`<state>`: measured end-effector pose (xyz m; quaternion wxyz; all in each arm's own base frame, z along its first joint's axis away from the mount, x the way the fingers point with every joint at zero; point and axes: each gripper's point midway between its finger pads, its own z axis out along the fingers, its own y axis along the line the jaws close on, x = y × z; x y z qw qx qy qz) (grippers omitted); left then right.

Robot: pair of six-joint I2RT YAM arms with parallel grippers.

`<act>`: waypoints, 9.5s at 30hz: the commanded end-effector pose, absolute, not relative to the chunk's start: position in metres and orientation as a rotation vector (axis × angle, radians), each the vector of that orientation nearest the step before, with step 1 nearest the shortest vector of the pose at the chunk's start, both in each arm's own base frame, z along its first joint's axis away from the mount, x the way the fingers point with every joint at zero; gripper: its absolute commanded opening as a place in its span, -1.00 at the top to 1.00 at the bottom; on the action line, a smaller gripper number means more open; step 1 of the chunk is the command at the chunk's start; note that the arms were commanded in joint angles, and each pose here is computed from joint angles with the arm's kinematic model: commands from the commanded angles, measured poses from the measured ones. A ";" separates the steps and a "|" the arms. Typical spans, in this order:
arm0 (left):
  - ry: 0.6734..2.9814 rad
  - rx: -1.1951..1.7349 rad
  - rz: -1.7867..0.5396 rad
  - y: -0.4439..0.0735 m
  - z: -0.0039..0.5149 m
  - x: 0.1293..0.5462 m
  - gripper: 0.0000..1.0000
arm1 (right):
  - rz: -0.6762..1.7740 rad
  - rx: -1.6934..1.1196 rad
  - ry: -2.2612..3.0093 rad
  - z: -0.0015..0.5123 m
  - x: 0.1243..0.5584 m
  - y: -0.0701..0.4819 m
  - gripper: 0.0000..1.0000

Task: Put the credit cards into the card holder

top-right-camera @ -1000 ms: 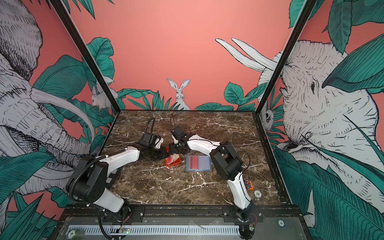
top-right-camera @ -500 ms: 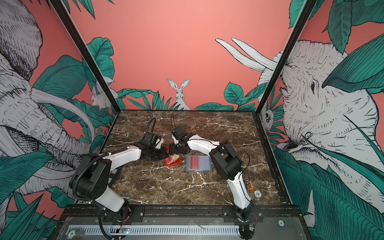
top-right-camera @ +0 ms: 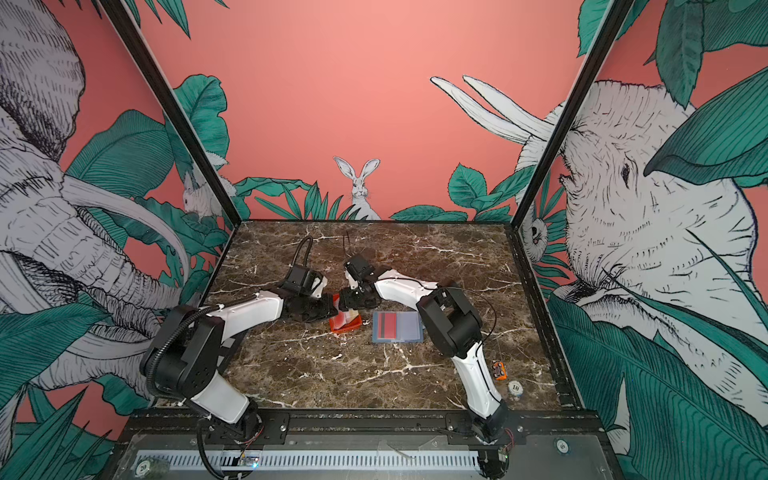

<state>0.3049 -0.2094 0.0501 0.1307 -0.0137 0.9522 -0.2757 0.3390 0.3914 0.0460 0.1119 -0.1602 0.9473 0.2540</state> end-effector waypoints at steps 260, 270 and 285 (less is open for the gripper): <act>1.927 0.233 -1.960 -0.375 0.239 0.308 0.60 | 1.591 -0.088 2.136 0.232 0.307 0.220 1.00; 1.970 0.214 -1.914 -0.371 0.228 0.308 0.95 | 1.478 -0.016 2.248 0.198 0.308 0.212 0.90; 2.233 0.199 -1.636 -0.351 0.175 0.294 0.98 | 0.806 0.346 2.536 0.110 0.280 0.136 0.40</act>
